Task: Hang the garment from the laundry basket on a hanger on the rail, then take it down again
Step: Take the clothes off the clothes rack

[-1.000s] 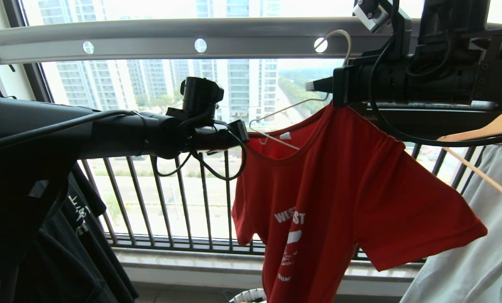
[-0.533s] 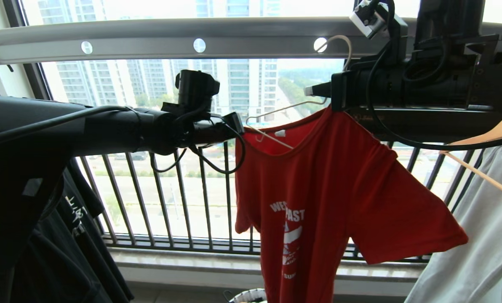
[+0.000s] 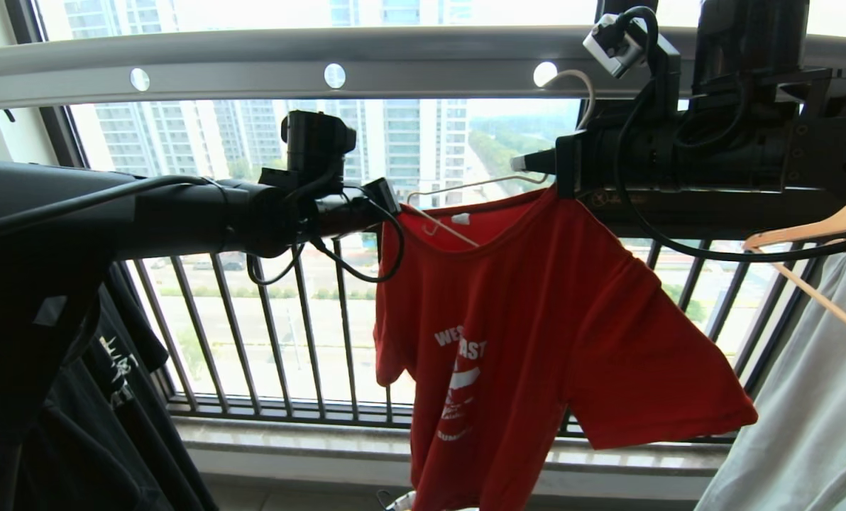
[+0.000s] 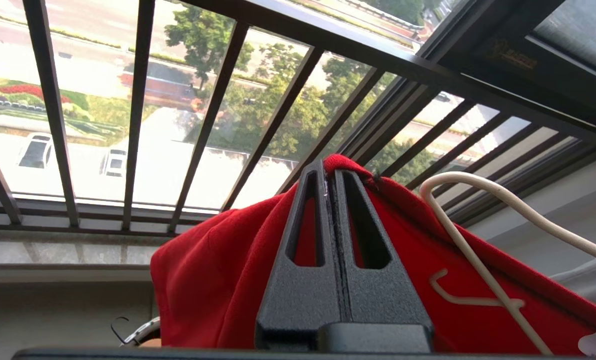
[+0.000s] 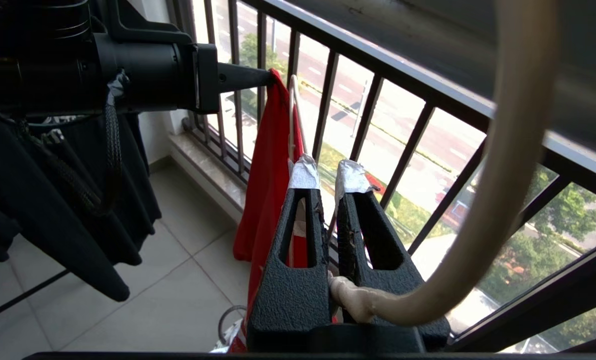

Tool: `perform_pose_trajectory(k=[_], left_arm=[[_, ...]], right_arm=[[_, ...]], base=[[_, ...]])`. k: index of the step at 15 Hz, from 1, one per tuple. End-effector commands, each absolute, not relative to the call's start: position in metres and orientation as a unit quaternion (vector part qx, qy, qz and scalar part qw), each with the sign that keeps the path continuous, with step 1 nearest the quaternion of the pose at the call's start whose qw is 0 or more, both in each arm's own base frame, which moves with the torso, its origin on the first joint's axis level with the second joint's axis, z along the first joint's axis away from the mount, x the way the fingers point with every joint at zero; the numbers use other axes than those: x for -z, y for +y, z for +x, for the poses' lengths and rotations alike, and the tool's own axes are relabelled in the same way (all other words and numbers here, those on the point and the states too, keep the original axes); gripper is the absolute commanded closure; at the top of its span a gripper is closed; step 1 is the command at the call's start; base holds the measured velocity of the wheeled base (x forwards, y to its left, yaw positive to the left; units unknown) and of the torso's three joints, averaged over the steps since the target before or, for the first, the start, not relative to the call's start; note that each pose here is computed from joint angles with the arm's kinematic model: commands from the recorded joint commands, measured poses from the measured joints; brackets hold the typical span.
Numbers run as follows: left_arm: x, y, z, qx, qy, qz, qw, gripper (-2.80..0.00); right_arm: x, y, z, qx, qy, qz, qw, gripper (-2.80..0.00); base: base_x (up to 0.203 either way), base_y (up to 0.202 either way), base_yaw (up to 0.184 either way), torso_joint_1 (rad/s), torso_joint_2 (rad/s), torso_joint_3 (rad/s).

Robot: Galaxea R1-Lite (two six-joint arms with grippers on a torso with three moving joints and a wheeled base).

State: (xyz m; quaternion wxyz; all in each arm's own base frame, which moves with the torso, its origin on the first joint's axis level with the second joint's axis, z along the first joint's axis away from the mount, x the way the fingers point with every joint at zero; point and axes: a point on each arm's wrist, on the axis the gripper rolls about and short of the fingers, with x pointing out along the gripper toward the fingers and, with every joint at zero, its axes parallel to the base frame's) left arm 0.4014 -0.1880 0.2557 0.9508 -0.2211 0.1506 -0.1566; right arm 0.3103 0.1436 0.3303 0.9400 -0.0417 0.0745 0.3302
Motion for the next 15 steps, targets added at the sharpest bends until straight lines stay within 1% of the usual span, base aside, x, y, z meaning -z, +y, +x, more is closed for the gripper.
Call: perform_pose_trajectory(k=[1, 11, 15], left_arm=[[-0.255, -0.185, 0.405, 0.151, 0.149, -0.227, 0.95, 0.0], [-0.264, -0.179, 0.405, 0.144, 0.136, -0.243, 0.949, 0.0], [-0.279, -0.188, 0.385, 0.165, 0.136, -0.262, 0.941, 0.0]], right_arm=[[-0.328, 0.142, 0.31, -0.329, 0.085, -0.043, 0.94, 0.0], [-0.32, 0.141, 0.311, -0.329, 0.103, -0.067, 0.936, 0.0], [-0.318, 0.142, 0.312, -0.329, 0.107, -0.068, 0.936, 0.0]], base=[[0.0, 0.0, 0.0, 0.0, 0.0, 0.0], [0.0, 0.0, 0.0, 0.0, 0.0, 0.0], [0.0, 0.0, 0.0, 0.0, 0.0, 0.0]])
